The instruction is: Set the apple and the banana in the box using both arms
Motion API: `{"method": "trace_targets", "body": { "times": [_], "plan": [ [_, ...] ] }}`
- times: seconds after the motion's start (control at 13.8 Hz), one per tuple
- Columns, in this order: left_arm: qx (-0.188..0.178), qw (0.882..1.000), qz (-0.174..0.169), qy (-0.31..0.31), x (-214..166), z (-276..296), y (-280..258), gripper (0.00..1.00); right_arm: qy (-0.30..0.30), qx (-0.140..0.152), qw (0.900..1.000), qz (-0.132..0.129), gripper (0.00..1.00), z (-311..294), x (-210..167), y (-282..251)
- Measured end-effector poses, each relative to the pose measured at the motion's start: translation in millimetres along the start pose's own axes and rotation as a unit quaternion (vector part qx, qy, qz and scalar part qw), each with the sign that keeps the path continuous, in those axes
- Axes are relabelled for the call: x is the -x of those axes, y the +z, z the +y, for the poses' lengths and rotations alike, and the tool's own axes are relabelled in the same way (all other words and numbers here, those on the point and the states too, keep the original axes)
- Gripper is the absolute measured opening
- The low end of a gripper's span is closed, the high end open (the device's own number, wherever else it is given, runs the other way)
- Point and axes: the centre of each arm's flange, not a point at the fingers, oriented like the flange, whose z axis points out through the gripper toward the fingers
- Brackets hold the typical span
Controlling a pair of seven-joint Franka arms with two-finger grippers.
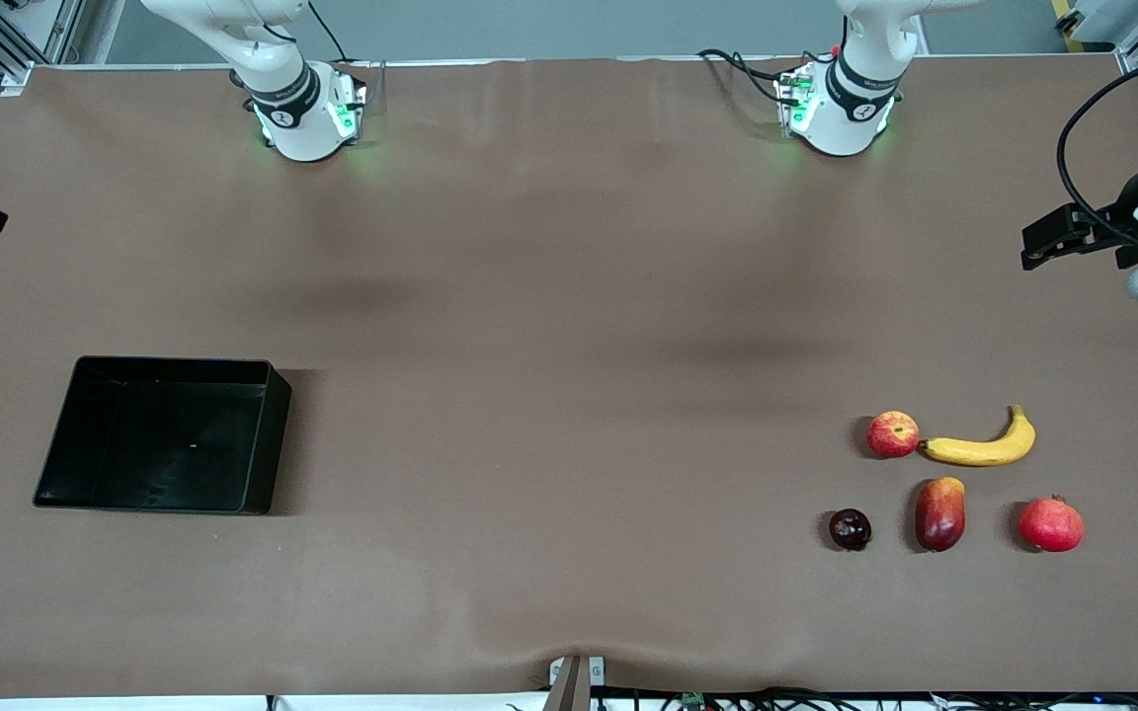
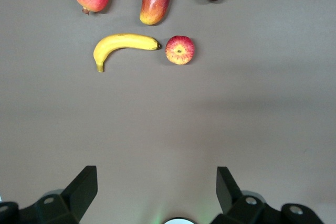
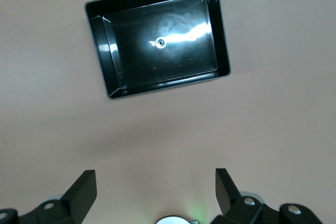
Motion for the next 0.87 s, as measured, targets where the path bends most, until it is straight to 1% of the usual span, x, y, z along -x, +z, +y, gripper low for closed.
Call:
{"method": "trace_targets", "body": {
  "times": [0.22, 0.29, 0.44, 0.51, 0.65, 0.8, 0.87],
  "plan": [
    [0.000, 1.000, 0.001, -0.001, -0.3, -0.8, -0.1, 1.00, -0.020, 0.001, 1.000, 0.019, 1.00, 18.9, -19.5, 35.7],
    [0.000, 1.000, 0.002, -0.002, -0.3, -1.8, -1.1, 1.00, -0.028, 0.001, 0.999, 0.016, 1.00, 25.7, -28.1, 54.6],
    [0.001, 1.000, 0.005, -0.008, -1.5, -8.1, -3.0, 1.00, -0.037, 0.003, 0.999, -0.011, 1.00, 34.0, -49.3, 101.8],
    [0.001, 1.000, 0.006, -0.012, -3.7, -12.7, -3.4, 1.00, -0.044, 0.005, 0.999, -0.014, 1.00, 36.4, -62.8, 123.1],
    [0.004, 1.000, 0.013, -0.027, -12.0, -18.2, -5.8, 1.00, -0.059, 0.010, 0.998, 0.001, 1.00, 38.9, -85.8, 150.5],
    [0.006, 0.999, 0.027, -0.029, -18.2, -11.2, -15.5, 1.00, -0.066, 0.013, 0.998, 0.010, 1.00, 40.6, -99.5, 166.2],
    [0.007, 0.999, 0.028, -0.028, -19.8, -5.7, -16.7, 1.00, -0.065, 0.014, 0.998, 0.010, 1.00, 42.8, -104.5, 174.3]
  ]
}}
